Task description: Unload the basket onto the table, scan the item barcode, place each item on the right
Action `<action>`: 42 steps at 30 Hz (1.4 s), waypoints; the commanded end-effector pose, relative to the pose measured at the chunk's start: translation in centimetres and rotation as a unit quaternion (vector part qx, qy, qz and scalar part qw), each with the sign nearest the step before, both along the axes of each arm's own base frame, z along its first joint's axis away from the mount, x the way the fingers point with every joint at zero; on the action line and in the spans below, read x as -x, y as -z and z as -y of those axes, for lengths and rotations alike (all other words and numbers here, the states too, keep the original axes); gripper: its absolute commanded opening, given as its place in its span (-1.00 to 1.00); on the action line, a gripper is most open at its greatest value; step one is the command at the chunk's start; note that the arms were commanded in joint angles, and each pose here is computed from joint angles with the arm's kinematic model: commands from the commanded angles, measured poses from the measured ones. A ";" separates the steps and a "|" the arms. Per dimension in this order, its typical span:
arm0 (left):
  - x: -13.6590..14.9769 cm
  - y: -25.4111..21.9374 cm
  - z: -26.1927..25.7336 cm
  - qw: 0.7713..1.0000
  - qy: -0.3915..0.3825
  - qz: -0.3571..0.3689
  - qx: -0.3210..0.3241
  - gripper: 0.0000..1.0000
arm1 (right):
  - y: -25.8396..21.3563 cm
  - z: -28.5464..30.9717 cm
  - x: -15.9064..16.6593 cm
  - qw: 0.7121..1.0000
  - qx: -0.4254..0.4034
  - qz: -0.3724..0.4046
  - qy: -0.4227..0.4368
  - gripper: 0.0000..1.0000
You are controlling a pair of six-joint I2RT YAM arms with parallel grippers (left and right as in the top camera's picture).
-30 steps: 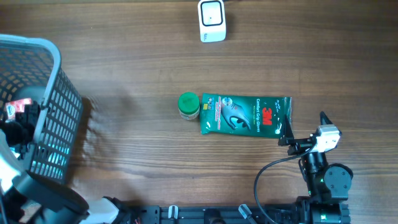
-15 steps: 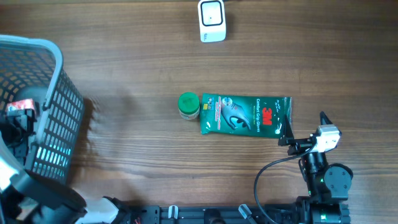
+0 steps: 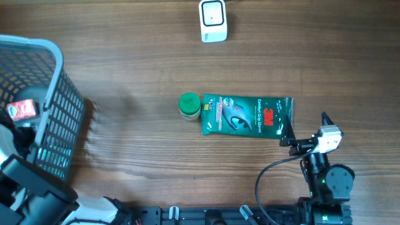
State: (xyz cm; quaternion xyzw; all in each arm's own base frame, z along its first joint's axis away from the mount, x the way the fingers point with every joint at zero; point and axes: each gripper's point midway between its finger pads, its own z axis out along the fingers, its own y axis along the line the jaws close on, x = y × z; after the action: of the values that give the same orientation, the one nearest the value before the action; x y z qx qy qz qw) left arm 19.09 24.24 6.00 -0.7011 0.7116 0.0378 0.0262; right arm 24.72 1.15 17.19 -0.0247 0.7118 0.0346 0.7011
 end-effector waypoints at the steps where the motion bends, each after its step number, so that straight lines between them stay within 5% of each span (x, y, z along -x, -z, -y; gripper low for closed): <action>1: 1.4 3.5 1.3 0.999 0.048 -0.018 0.015 1.00 | -0.2 0.0 0.0 1.000 0.006 0.005 0.003 0.99; 9: 2.4 7.1 3.3 0.998 0.049 -0.008 0.026 0.97 | -0.2 0.0 0.0 1.000 0.005 0.005 0.003 0.99; 14: 1.8 6.4 3.6 0.998 0.050 0.006 0.039 -0.05 | -0.2 0.0 0.0 1.000 0.006 0.005 0.003 0.99; 15: 1.4 5.8 3.3 0.998 0.050 0.014 0.036 -0.12 | -0.2 0.0 0.0 1.000 0.005 0.005 0.003 1.00; 20: -1.9 -1.9 -0.3 0.996 0.053 0.064 -0.022 -0.49 | -0.2 0.0 0.0 1.000 0.005 0.005 0.003 0.99; 25: -5.1 -14.3 -3.9 0.981 0.053 0.143 -0.119 -0.47 | -0.2 0.0 0.0 1.000 0.005 0.005 0.003 1.00; 27: -6.7 -21.9 -3.4 0.962 0.069 0.218 -0.149 -0.50 | -0.2 0.0 0.0 1.000 0.005 0.005 0.003 0.99; 33: -8.5 -31.4 5.3 0.899 0.160 0.393 -0.107 -0.53 | -0.2 0.0 0.0 1.000 0.006 0.005 0.003 1.00; 39: -6.1 -30.9 17.2 0.871 0.337 0.356 -0.034 -0.52 | -0.2 0.0 0.0 1.000 0.006 0.005 0.003 0.99; 42: -5.5 -29.5 23.9 0.798 0.511 0.320 0.007 -0.48 | -0.2 0.0 0.0 1.000 0.006 0.005 0.003 0.99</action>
State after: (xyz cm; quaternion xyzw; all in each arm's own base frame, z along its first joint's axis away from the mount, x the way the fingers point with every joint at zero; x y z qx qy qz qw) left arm 24.67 5.29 35.83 -0.3751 0.8609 -0.2027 0.2776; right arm 24.72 1.15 17.19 -0.0248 0.7118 0.0344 0.7011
